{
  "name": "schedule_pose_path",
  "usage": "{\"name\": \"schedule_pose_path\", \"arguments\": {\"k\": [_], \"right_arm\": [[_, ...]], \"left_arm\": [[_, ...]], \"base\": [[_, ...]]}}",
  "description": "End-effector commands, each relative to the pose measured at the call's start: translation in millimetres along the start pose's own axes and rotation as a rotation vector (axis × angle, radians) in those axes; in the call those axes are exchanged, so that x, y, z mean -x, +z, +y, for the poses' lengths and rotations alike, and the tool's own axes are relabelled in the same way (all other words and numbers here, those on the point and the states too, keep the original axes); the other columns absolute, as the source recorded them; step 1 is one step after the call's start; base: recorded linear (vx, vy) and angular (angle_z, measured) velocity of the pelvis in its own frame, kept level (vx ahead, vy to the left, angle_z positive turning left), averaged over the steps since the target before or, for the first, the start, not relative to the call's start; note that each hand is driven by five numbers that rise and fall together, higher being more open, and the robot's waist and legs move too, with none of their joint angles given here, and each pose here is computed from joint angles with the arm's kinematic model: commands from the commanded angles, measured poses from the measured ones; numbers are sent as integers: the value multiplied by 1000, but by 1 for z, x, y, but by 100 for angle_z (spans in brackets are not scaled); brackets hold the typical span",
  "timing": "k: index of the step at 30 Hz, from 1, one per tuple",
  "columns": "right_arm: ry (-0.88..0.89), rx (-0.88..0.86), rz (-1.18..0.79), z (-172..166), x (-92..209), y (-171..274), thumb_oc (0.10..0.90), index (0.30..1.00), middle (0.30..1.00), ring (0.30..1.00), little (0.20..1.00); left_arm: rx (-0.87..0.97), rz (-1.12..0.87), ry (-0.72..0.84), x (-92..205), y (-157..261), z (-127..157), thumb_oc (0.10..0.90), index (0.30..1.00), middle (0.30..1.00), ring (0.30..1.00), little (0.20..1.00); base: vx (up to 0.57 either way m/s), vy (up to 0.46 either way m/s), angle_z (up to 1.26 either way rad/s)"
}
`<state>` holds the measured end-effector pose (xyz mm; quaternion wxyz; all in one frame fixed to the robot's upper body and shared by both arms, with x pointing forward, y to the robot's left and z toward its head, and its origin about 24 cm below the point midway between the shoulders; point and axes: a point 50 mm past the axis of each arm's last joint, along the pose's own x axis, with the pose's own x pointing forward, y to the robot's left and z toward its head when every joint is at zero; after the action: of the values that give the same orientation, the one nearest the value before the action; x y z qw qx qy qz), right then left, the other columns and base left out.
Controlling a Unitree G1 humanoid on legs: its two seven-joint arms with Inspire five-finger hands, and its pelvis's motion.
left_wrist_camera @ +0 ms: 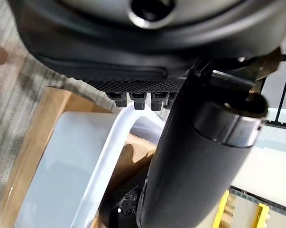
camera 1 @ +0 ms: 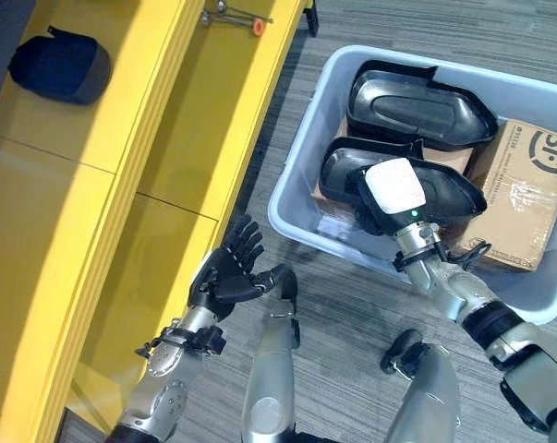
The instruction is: Move parts from the plastic box to the shelf.
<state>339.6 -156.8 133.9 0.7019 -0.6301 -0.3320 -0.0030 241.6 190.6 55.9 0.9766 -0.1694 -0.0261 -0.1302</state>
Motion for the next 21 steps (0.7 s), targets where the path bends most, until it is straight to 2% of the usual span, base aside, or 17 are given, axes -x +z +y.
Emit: {"name": "schedule_pose_path", "arguments": {"k": [1, 12, 18, 21], "right_arm": [[-258, -69, -162, -54, -33, 25, 400, 300, 300, 300, 300], [-285, 5, -459, -102, -19, 55, 400, 300, 300, 300, 300], [-159, 114, -576, -110, -11, 53, 400, 300, 300, 300, 300], [-88, 117, -608, -114, -10, 48, 400, 300, 300, 300, 300]], "left_arm": [[-7, -180, -51, 2, 33, -6, 900, 1000, 1000, 1000, 1000], [-19, -199, -21, 4, 39, -2, 900, 1000, 1000, 1000, 1000], [-38, -174, -26, 8, 38, 1, 900, 1000, 1000, 1000, 1000], [-45, -159, -28, 11, 37, 3, 900, 1000, 1000, 1000, 1000]], "base": [[0, -11, -9], [-19, -19, -10], [19, -69, -3], [28, -79, -5]]}}
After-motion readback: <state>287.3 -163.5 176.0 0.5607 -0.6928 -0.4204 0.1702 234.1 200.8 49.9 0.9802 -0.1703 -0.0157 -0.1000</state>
